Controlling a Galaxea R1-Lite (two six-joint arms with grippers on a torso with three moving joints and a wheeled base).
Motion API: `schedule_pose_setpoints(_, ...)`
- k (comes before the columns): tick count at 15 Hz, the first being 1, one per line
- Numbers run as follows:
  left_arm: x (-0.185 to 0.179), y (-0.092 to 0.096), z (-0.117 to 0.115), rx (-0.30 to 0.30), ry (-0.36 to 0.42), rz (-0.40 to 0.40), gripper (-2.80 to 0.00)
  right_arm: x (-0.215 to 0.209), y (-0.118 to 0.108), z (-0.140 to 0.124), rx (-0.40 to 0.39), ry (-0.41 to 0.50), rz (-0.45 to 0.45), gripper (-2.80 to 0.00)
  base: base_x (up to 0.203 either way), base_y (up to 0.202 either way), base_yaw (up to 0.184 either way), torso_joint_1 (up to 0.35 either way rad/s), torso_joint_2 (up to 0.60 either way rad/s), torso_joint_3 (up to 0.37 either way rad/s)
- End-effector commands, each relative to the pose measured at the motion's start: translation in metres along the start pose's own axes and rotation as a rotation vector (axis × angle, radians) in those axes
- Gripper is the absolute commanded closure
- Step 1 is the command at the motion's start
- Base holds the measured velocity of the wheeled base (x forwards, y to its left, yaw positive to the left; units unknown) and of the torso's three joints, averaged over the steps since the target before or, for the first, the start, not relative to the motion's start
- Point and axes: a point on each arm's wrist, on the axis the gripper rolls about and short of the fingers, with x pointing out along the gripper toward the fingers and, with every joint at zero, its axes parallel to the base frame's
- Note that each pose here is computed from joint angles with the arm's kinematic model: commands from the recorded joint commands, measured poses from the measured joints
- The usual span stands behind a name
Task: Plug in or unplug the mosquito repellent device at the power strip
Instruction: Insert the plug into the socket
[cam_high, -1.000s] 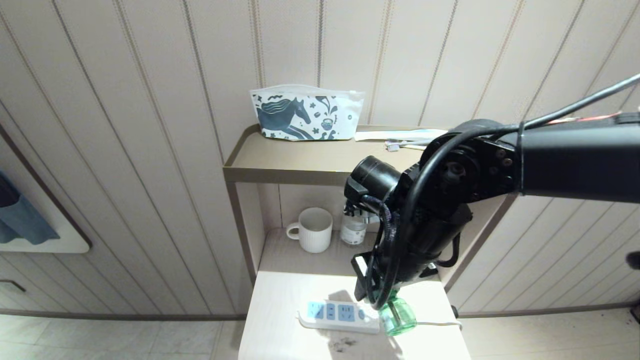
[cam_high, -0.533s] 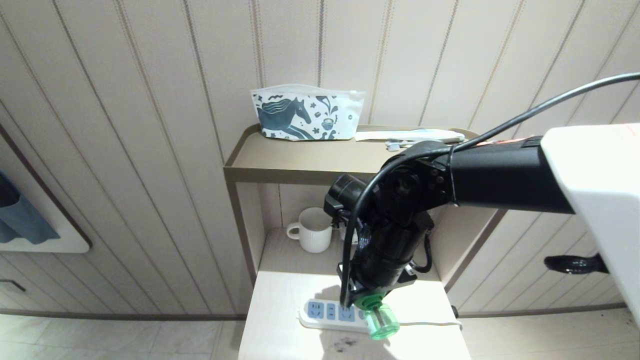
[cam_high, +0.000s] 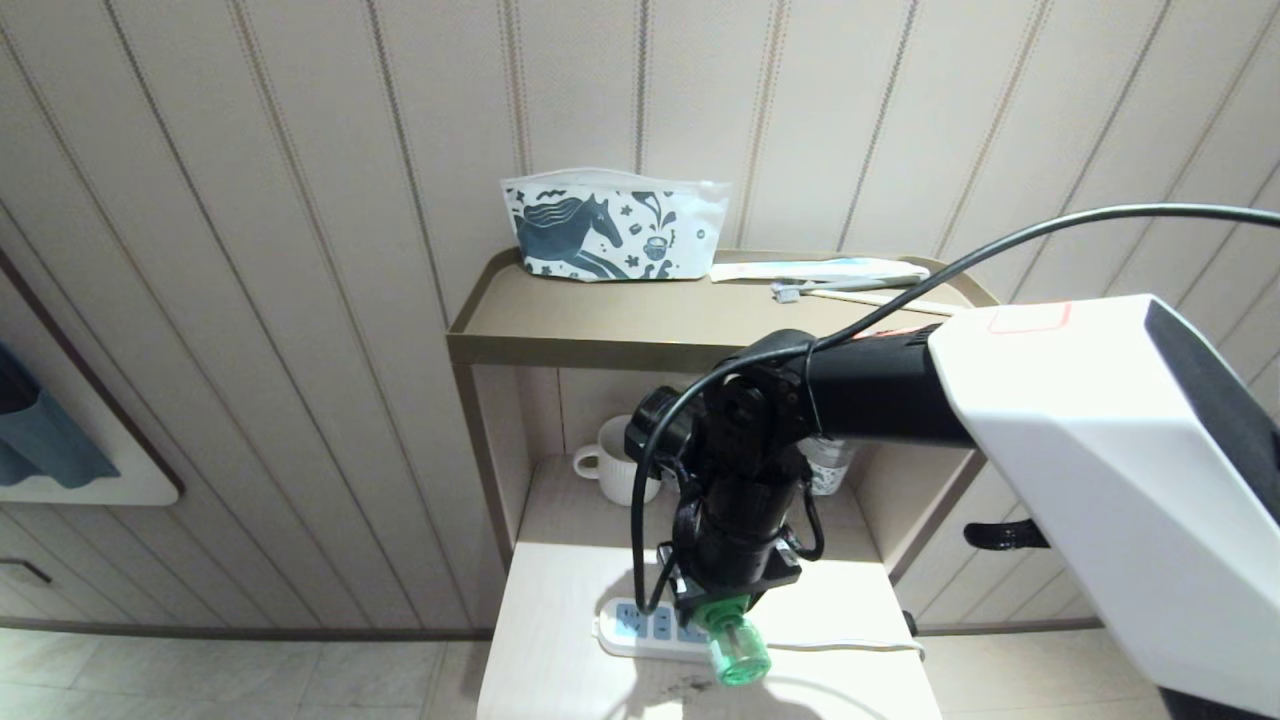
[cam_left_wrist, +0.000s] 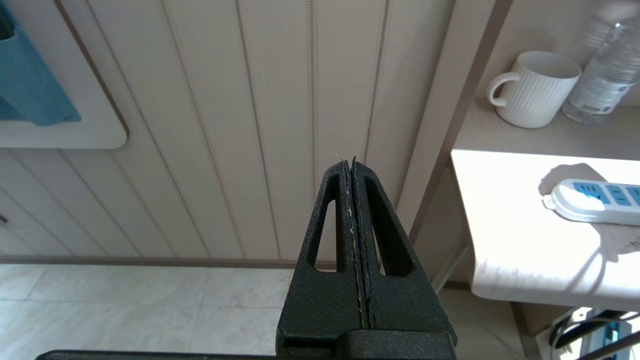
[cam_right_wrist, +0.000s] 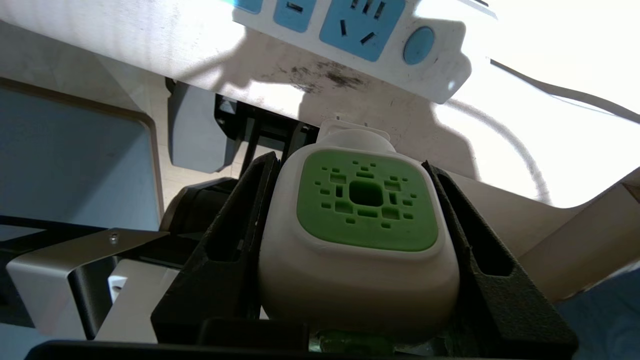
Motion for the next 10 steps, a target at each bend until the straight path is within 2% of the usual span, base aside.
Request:
schedule_pose_setpoints(1,0.000,0.000,0.000,0.000,0.000,0.000,0.00,0.013,0.000,0.003,0.005,0.029,-0.017,0.00,0.000,0.000,0.000,0.000,0.00,0.000)
schedule_pose_setpoints(6,0.000,0.000,0.000,0.000,0.002,0.000,0.00,0.029,-0.004,0.010,0.022,0.052,-0.029,0.00,0.000,0.000,0.000,0.000,0.00,0.000)
schedule_pose_setpoints(10,0.000,0.000,0.000,0.000,0.002,0.000,0.00,0.032,-0.005,0.015,0.040,0.037,-0.021,0.00,0.000,0.000,0.000,0.000,0.00,0.000)
